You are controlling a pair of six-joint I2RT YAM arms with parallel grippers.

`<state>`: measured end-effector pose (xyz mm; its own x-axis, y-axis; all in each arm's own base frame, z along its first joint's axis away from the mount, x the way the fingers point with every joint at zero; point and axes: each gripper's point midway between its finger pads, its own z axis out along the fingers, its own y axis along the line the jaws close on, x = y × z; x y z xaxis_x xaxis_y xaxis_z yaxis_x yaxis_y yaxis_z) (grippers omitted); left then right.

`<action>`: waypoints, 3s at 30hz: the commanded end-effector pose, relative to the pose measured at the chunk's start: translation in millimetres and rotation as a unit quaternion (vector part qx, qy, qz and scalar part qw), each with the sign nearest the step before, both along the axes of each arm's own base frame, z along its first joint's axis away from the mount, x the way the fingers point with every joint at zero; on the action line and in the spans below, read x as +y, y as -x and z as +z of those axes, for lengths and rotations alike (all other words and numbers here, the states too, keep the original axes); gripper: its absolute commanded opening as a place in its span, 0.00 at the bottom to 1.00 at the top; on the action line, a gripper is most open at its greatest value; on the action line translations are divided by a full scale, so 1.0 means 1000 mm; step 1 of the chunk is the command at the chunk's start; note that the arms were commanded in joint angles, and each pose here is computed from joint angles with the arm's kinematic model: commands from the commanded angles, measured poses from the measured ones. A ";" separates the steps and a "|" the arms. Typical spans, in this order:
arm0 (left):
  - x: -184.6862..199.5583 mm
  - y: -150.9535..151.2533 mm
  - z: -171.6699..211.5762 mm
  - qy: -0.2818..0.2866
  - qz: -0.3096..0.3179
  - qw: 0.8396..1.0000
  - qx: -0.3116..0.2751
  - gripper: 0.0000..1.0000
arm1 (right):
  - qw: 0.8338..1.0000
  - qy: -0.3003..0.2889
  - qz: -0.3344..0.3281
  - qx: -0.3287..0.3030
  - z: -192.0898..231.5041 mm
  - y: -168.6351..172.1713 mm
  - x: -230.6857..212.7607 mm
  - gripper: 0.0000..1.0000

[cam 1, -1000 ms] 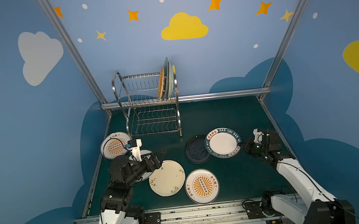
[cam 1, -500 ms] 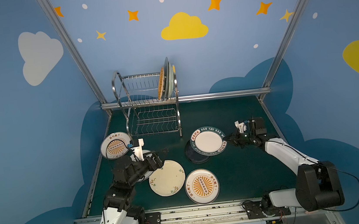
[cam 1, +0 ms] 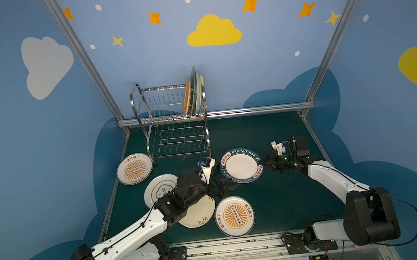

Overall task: Load the plates into the dish rack
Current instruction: 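Reach the left gripper to the plate's raised rim while the right gripper holds it, then close the left gripper on the HAO SHI HAO WEI plate's upper rim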

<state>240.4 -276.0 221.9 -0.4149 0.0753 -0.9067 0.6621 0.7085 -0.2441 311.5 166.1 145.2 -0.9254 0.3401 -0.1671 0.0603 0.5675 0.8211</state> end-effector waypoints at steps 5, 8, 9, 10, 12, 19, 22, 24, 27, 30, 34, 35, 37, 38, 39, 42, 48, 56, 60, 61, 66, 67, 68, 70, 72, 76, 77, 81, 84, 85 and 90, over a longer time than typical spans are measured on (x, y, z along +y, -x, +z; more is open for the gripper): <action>-0.035 0.005 0.006 -0.167 -0.106 0.963 -0.183 1.00 | 1.000 -0.007 0.013 -0.011 0.006 0.003 0.001 0.00; -0.044 0.011 -0.002 -0.210 -0.150 0.942 -0.216 1.00 | 1.000 -0.009 0.013 -0.006 0.004 0.004 0.002 0.00; -0.046 0.013 -0.004 -0.220 -0.162 0.936 -0.221 1.00 | 1.000 -0.010 0.013 -0.006 0.004 0.003 0.002 0.00; -0.048 0.015 -0.006 -0.230 -0.176 0.930 -0.225 1.00 | 1.000 -0.009 0.014 -0.006 0.004 0.003 0.002 0.00; -0.052 0.017 -0.010 -0.246 -0.195 0.920 -0.234 0.99 | 1.000 -0.009 0.013 -0.004 0.002 0.003 0.002 0.00; -0.066 0.009 -0.025 -0.298 -0.219 0.898 -0.237 0.83 | 1.000 -0.014 0.015 0.001 0.000 0.003 0.003 0.00; -0.071 0.006 -0.035 -0.316 -0.224 0.891 -0.238 0.77 | 1.000 -0.015 0.016 0.001 0.000 0.003 0.003 0.00; -0.073 0.004 -0.040 -0.327 -0.226 0.887 -0.236 0.76 | 1.000 -0.016 0.016 0.001 0.001 0.003 0.003 0.00; -0.076 -0.001 -0.048 -0.342 -0.226 0.882 -0.233 0.71 | 1.000 -0.017 0.016 0.001 0.001 0.003 0.003 0.00; -0.079 -0.008 -0.053 -0.359 -0.217 0.877 -0.232 0.63 | 1.000 -0.019 0.017 0.001 0.002 0.003 0.003 0.00; -0.081 -0.018 -0.057 -0.386 -0.192 0.870 -0.237 0.43 | 1.000 -0.020 0.017 0.002 0.002 0.003 0.003 0.00; -0.081 -0.020 -0.058 -0.390 -0.189 0.869 -0.239 0.40 | 1.000 -0.020 0.017 0.002 0.002 0.003 0.003 0.00; -0.081 -0.022 -0.061 -0.398 -0.187 0.865 -0.241 0.39 | 1.000 -0.020 0.018 0.002 0.002 0.003 0.004 0.00; -0.081 -0.023 -0.063 -0.401 -0.187 0.864 -0.240 0.39 | 1.000 -0.020 0.018 0.003 0.002 0.003 0.003 0.00; -0.082 -0.023 -0.065 -0.403 -0.187 0.863 -0.240 0.39 | 1.000 -0.020 0.017 0.003 0.001 0.003 0.003 0.00; -0.082 -0.025 -0.068 -0.409 -0.184 0.861 -0.241 0.38 | 1.000 -0.020 0.018 0.004 0.001 0.004 0.004 0.00; -0.085 -0.029 -0.073 -0.419 -0.177 0.858 -0.240 0.30 | 1.000 -0.021 0.019 0.005 0.001 0.003 0.004 0.00; -0.090 -0.029 -0.071 -0.424 -0.172 0.856 -0.243 0.15 | 1.000 -0.020 0.019 0.005 0.001 0.004 0.004 0.00; -0.094 -0.026 -0.064 -0.416 -0.166 0.858 -0.250 0.04 | 1.000 -0.017 0.022 0.002 0.002 0.004 0.005 0.00; -0.096 -0.024 -0.061 -0.413 -0.164 0.859 -0.252 0.04 | 1.000 -0.017 0.021 0.001 0.002 0.004 0.005 0.00; -0.097 -0.016 -0.056 -0.417 -0.168 0.855 -0.258 0.04 | 1.000 -0.016 0.025 -0.004 0.003 0.005 0.006 0.00; -0.096 -0.015 -0.055 -0.420 -0.169 0.854 -0.259 0.04 | 1.000 -0.015 0.026 -0.005 0.003 0.006 0.007 0.00; -0.095 -0.014 -0.055 -0.422 -0.168 0.853 -0.258 0.04 | 1.000 -0.015 0.026 -0.008 0.004 0.005 0.007 0.00; -0.093 -0.011 -0.054 -0.426 -0.171 0.850 -0.257 0.04 | 0.999 -0.014 0.027 -0.013 0.006 0.005 0.007 0.09; -0.090 -0.008 -0.054 -0.427 -0.172 0.850 -0.255 0.04 | 0.999 -0.014 0.029 -0.019 0.008 0.006 0.008 0.23; -0.084 0.002 -0.051 -0.431 -0.179 0.847 -0.254 0.04 | 0.999 -0.014 0.030 -0.031 0.012 0.007 0.008 0.46; -0.083 0.004 -0.050 -0.432 -0.181 0.846 -0.254 0.04 | 0.999 -0.013 0.030 -0.032 0.012 0.008 0.008 0.52; -0.076 0.012 -0.043 -0.436 -0.177 0.844 -0.257 0.04 | 0.999 -0.008 0.028 -0.045 0.016 0.009 0.007 0.75; -0.068 0.017 -0.037 -0.439 -0.172 0.845 -0.252 0.04 | 0.998 -0.006 0.027 -0.062 0.022 0.010 0.007 0.84; -0.066 0.019 -0.036 -0.440 -0.171 0.845 -0.250 0.04 | 0.997 -0.005 0.027 -0.066 0.023 0.011 0.006 0.85; -0.055 0.049 -0.017 -0.427 -0.186 0.854 -0.232 0.04 | 0.995 0.021 0.005 -0.095 0.031 0.014 -0.004 0.88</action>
